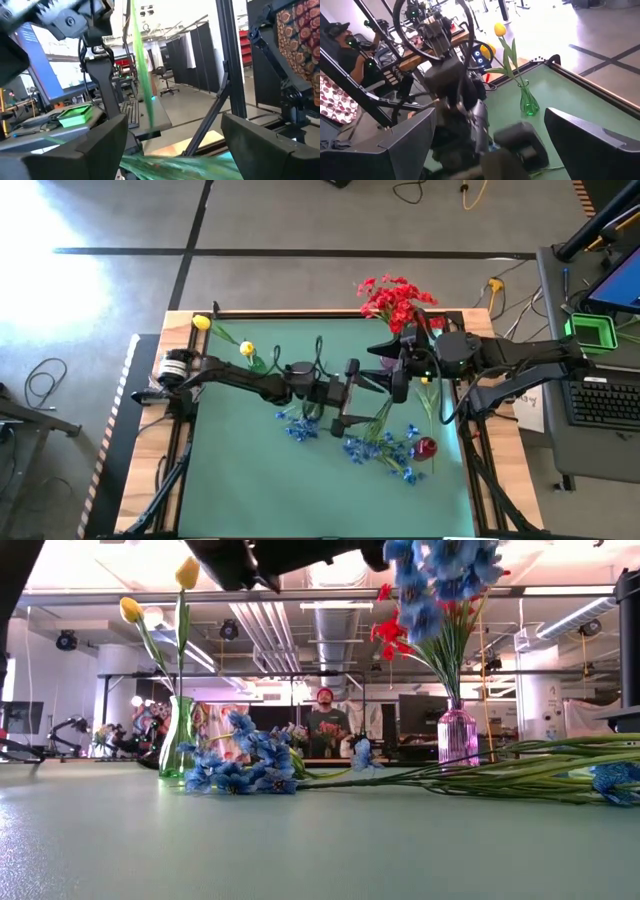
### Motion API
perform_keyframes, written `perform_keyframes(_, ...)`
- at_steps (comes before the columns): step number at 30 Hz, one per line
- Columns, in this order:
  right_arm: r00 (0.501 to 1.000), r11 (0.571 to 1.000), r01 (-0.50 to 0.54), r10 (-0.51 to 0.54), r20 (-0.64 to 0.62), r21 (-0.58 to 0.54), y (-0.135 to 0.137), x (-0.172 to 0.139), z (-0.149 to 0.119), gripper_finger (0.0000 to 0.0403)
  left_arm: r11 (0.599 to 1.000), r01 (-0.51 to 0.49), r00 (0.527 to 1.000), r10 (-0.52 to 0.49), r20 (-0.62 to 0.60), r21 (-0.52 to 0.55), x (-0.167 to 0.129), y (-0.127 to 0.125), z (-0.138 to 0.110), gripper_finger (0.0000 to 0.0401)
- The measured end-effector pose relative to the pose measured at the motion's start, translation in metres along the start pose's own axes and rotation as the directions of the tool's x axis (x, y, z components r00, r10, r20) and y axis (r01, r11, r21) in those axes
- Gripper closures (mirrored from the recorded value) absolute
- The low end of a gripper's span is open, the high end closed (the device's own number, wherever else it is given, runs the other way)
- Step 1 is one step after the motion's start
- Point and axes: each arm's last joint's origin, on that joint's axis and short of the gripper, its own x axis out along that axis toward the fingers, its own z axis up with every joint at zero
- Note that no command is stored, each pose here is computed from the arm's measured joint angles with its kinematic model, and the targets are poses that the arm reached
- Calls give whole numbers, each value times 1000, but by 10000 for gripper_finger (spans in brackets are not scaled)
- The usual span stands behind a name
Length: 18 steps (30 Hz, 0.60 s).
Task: Sort flowers into vase by color
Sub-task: Put the blue flower into the red vase
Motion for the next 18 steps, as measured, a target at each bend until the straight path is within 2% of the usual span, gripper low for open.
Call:
perform_keyframes(11,1000,1000,1,-1,-3,-7,0,0,-1,39,1000,-11,999,12,33,-13,33,7,-11,105)
perform_keyframes(15,1000,1000,3,-3,-6,-10,-1,1,-2,39,1000,-11,1000,12,27,-13,34,7,-14,145)
perform_keyframes(18,1000,1000,3,-3,-8,-15,-1,1,-2,39,1000,-16,999,16,33,-7,33,8,-14,201)
